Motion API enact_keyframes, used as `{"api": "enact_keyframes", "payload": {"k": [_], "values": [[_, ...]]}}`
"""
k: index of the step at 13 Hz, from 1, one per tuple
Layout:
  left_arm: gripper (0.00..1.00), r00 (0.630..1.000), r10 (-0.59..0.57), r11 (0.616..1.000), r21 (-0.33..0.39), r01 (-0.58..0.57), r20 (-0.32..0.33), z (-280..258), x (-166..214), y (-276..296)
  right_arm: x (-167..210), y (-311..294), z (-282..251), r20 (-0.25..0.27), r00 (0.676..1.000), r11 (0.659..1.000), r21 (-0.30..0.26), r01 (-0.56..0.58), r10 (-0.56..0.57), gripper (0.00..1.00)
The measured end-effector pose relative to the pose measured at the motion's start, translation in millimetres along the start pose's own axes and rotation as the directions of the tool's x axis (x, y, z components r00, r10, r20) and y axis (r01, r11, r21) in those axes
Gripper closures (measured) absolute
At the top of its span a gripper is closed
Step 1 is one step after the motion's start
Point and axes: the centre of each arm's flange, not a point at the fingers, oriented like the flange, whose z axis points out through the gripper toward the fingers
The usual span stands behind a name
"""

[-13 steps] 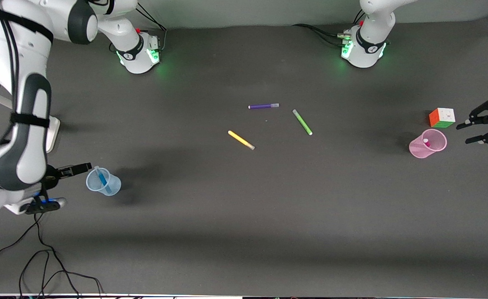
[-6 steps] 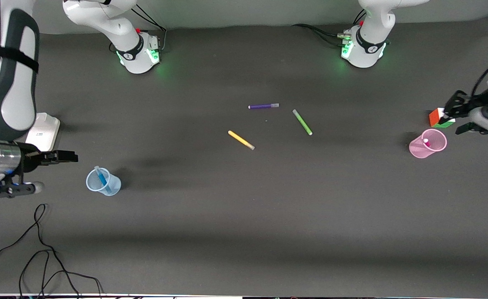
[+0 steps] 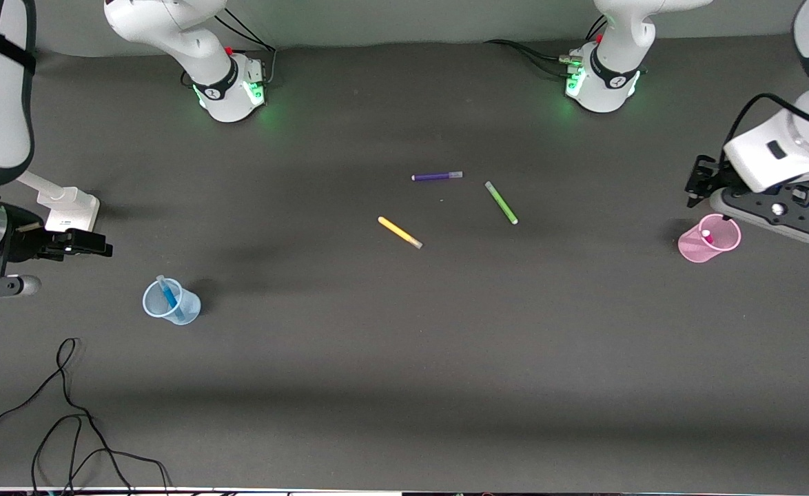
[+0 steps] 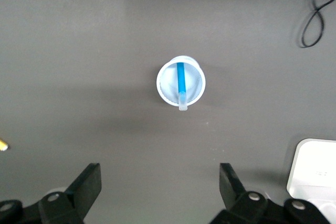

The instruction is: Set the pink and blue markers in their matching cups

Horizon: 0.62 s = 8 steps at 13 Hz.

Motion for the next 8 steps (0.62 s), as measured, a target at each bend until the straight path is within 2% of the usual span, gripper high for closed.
{"api": "enact_keyframes", "payload": {"k": [1,2,4,5,6,8], "values": [[0.32,1.000,-0.021,1.000,0.006,0.021,0.017,0.7,1.5,2.3,-5.9,-7.2,-4.8,-0.017,1.000,1.000,-0.010,-0.018,0.017,0.00],[0.32,0.998,-0.042,0.999,0.006,0.042,0.036,1.0,2.8,4.0,-11.1,-15.9,-10.6,-0.031,0.999,1.000,-0.009,-0.025,0.025,0.00],[0.15,0.995,-0.070,0.998,0.004,0.070,0.070,2.1,2.4,5.4,-19.9,-22.5,-24.6,-0.057,0.998,1.000,0.010,-0.028,0.029,0.00],[0.04,0.993,-0.080,0.997,0.002,0.080,0.092,5.0,0.1,4.3,-23.3,-17.4,-31.3,-0.069,0.997,0.999,0.018,-0.034,0.035,0.00],[0.00,0.991,-0.088,0.996,0.001,0.088,0.105,9.0,-1.5,2.0,-26.5,-9.0,-37.3,-0.080,0.996,0.999,0.026,-0.045,0.047,0.00],[0.00,0.987,-0.107,0.994,0.000,0.107,0.120,15.9,-3.7,-1.6,-33.0,5.3,-48.2,-0.100,0.993,0.998,0.027,-0.062,0.065,0.00]]}}
